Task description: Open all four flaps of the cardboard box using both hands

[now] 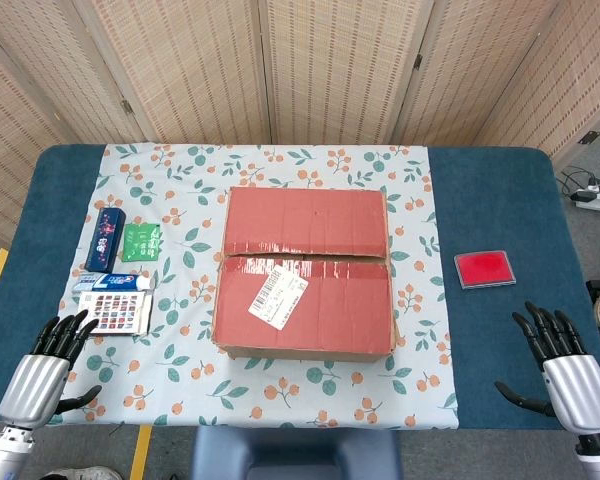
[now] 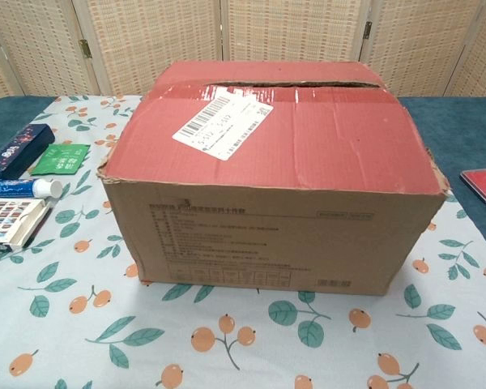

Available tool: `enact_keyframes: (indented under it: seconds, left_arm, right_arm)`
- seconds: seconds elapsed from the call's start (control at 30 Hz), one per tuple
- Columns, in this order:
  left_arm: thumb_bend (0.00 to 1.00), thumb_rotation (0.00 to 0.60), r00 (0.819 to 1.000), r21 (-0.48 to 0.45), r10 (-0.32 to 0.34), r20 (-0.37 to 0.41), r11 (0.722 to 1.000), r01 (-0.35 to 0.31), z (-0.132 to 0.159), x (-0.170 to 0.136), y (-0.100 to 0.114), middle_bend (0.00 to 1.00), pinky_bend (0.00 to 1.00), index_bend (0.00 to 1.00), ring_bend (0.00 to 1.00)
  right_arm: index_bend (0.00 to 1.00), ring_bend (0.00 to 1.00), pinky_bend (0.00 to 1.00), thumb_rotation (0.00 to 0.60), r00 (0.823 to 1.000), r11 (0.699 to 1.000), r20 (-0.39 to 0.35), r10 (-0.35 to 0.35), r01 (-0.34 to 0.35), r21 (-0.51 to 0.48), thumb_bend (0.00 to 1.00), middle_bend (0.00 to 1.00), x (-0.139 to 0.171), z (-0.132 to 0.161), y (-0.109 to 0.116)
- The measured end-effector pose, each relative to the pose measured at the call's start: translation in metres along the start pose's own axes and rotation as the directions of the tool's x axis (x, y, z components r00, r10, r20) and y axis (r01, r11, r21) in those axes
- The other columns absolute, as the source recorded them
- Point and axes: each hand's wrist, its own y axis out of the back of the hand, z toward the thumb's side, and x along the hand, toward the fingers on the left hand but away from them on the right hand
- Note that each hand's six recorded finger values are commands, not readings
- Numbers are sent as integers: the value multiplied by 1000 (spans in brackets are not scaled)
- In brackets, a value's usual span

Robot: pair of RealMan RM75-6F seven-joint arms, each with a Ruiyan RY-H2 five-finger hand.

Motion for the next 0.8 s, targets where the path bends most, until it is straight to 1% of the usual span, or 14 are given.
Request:
enact_keyframes:
  seconds: [0.13,0.37,0.47,0.57,0.67,0.8]
  left_arm:
    - [227,600,1000,3,2,4,1000,-2,2,0,0,0,0,0,0]
    - [227,600,1000,3,0,13,1000,0,4,2,0,0,0,0,0]
    - [227,600,1000,-5,-5,2,1000,5,0,4,-1,0,0,0,0]
    - [227,600,1000,-14,-11,-16,1000,11,-5,6,-1,0,0,0,0]
    - [242,600,1000,-15,-14,-25,1000,14,-8,8,-1,0,0,0,0]
    - [287,600,1000,-23,-10,-27,1000,9,-10,9,1,0,0,0,0]
  right_arm:
    - [0,0,31,416,1000,1000,-1,9,-9,-2,243,0,-1,0,-1]
    - [0,0,31,415,1000,1000,10,-13,13,-12,242,0,0,-3,4]
    - [0,0,31,414,999,1000,28,-26,26,14,242,0,-7,-8,5]
    - [0,0,31,415,999,999,31,-34,33,33,242,0,-24,-9,8]
    - [0,0,31,415,1000,999,4,-25,25,22,243,0,-48,-5,11]
    - [0,0,31,415,999,1000,-37,13,-14,-16,243,0,-84,4,13]
